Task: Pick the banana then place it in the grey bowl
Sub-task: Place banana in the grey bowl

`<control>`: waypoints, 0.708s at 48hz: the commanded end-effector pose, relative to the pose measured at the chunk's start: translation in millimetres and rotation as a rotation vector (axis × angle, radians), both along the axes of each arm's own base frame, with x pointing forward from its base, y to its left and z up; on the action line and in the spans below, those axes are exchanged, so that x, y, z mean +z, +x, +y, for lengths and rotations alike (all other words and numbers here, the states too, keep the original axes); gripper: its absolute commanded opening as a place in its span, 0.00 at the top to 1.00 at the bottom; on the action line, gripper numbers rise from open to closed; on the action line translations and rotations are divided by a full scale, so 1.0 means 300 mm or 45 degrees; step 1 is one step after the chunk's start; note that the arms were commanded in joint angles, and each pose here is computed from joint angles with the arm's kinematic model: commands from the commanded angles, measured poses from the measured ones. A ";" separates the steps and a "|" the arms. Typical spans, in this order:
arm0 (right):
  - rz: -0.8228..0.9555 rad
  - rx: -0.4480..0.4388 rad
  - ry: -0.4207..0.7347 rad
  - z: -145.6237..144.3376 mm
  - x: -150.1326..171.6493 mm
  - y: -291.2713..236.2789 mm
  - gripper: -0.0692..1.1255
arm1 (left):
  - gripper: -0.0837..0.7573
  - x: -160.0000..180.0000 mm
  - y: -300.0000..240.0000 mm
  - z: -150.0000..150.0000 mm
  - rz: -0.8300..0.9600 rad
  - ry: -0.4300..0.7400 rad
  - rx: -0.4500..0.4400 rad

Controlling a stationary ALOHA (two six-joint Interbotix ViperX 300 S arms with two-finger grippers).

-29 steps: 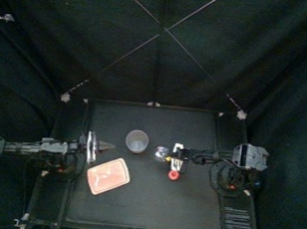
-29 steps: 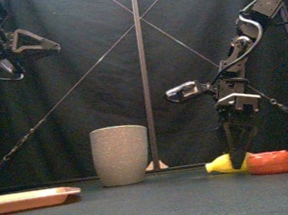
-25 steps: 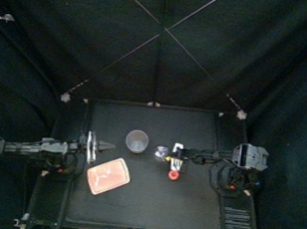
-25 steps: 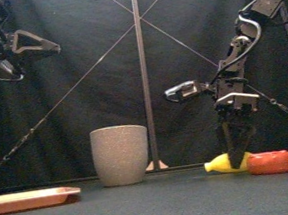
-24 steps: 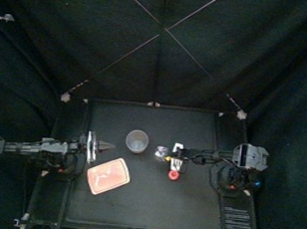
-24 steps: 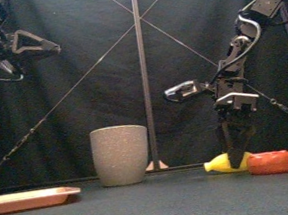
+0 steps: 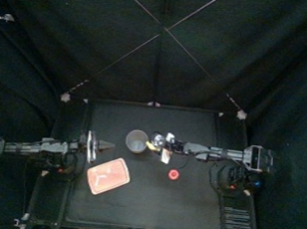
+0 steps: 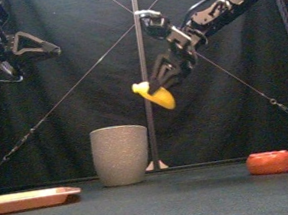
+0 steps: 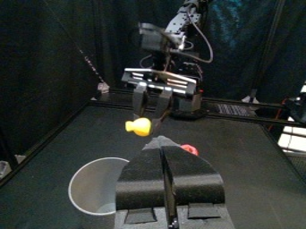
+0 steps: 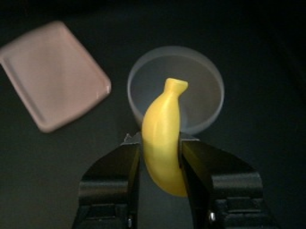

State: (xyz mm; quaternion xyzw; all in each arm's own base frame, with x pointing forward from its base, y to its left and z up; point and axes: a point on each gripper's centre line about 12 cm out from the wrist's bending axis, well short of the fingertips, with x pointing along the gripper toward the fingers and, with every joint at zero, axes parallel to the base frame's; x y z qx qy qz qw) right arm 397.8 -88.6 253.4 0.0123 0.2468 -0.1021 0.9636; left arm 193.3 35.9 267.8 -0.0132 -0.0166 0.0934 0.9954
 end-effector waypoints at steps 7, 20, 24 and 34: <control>-0.520 -0.044 -0.058 -0.038 0.122 0.097 0.54 | 0.87 0.016 0.004 0.003 -0.021 0.002 0.005; -0.593 -0.109 0.066 -0.060 0.011 0.166 0.54 | 0.87 0.009 0.002 0.004 -0.014 0.001 0.007; -0.584 -0.119 0.098 -0.062 -0.010 0.173 0.54 | 0.87 0.005 0.002 0.003 -0.010 0.000 0.005; -0.566 -0.132 0.123 -0.065 -0.034 0.170 0.38 | 0.87 0.001 0.001 0.003 -0.006 -0.001 0.007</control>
